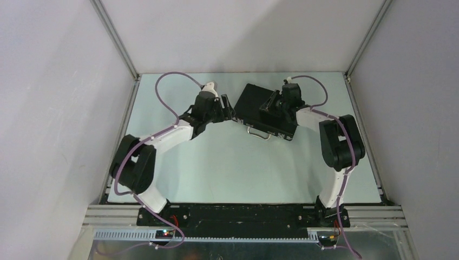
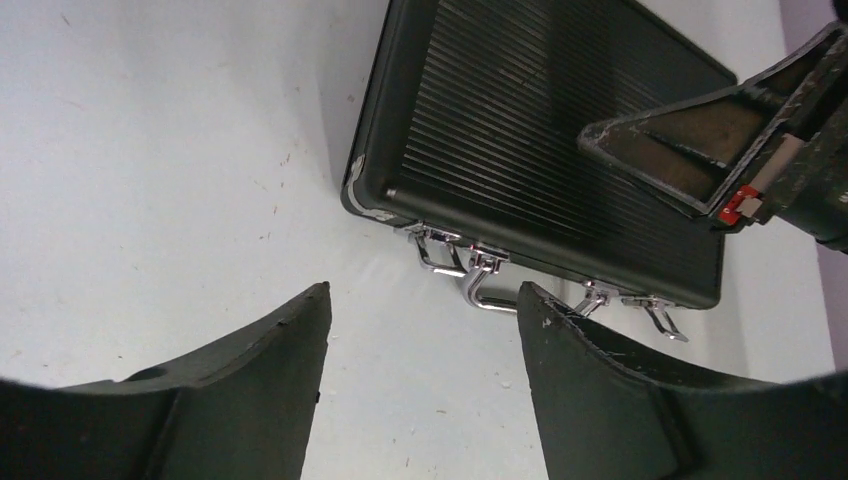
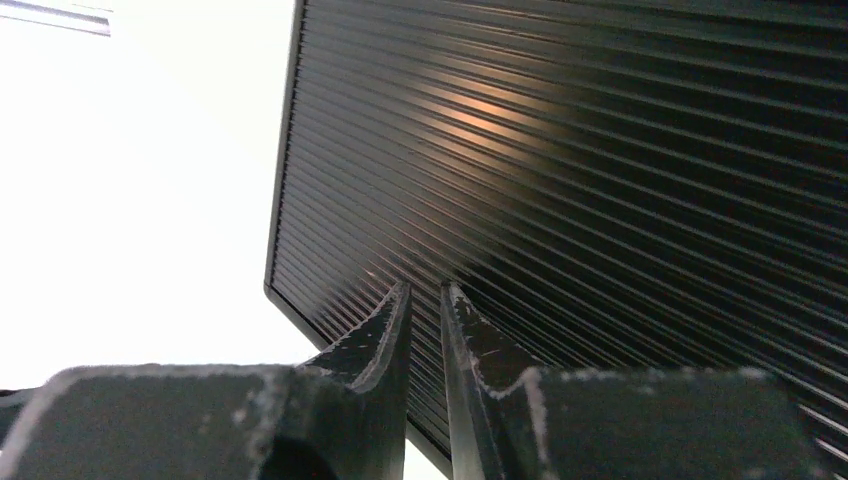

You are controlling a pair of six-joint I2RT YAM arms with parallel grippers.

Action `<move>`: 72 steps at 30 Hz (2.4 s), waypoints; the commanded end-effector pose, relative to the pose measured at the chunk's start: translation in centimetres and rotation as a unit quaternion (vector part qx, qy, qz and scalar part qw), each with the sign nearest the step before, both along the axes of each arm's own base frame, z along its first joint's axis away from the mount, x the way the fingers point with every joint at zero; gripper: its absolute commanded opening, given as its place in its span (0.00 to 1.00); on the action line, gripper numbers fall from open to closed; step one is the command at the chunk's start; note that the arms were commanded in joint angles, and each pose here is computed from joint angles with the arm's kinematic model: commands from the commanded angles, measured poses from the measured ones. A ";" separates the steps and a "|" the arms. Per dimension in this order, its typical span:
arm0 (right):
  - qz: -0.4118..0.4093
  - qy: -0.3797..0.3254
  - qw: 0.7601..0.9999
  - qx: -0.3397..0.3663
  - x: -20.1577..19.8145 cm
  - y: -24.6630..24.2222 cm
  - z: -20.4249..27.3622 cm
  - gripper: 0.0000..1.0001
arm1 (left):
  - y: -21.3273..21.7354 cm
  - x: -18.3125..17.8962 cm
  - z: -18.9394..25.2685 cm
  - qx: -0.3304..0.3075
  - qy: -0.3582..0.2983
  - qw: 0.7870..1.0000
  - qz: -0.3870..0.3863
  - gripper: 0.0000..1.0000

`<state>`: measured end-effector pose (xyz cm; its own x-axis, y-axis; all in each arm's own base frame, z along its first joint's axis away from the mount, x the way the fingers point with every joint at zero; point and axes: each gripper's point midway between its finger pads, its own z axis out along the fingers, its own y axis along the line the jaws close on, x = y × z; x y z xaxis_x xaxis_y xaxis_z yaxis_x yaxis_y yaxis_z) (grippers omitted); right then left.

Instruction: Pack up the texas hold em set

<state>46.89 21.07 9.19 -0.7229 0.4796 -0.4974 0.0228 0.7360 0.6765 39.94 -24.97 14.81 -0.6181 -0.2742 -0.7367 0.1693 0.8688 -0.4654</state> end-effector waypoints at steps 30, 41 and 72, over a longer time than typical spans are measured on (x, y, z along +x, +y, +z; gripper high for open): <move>-0.031 0.018 0.999 0.001 -1.0 0.8 -3.8 0.15 | -5.1 1.3 -4.9 0.020 0.044 0.999 -0.023 0.00; -0.027 0.019 0.999 0.004 -1.1 0.9 -3.9 0.14 | -4.2 0.9 -7.7 0.034 0.110 0.993 0.023 0.00; -0.024 0.015 0.999 0.023 -1.1 0.3 -3.8 0.13 | -4.1 -0.7 -9.0 0.046 0.107 0.991 0.072 0.00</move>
<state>47.14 23.04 8.80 -0.6827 0.5491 -0.4820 -0.0078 0.6541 0.7563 37.89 -28.87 2.08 -0.7883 -0.3117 -0.5304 -0.0964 0.9141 -0.3938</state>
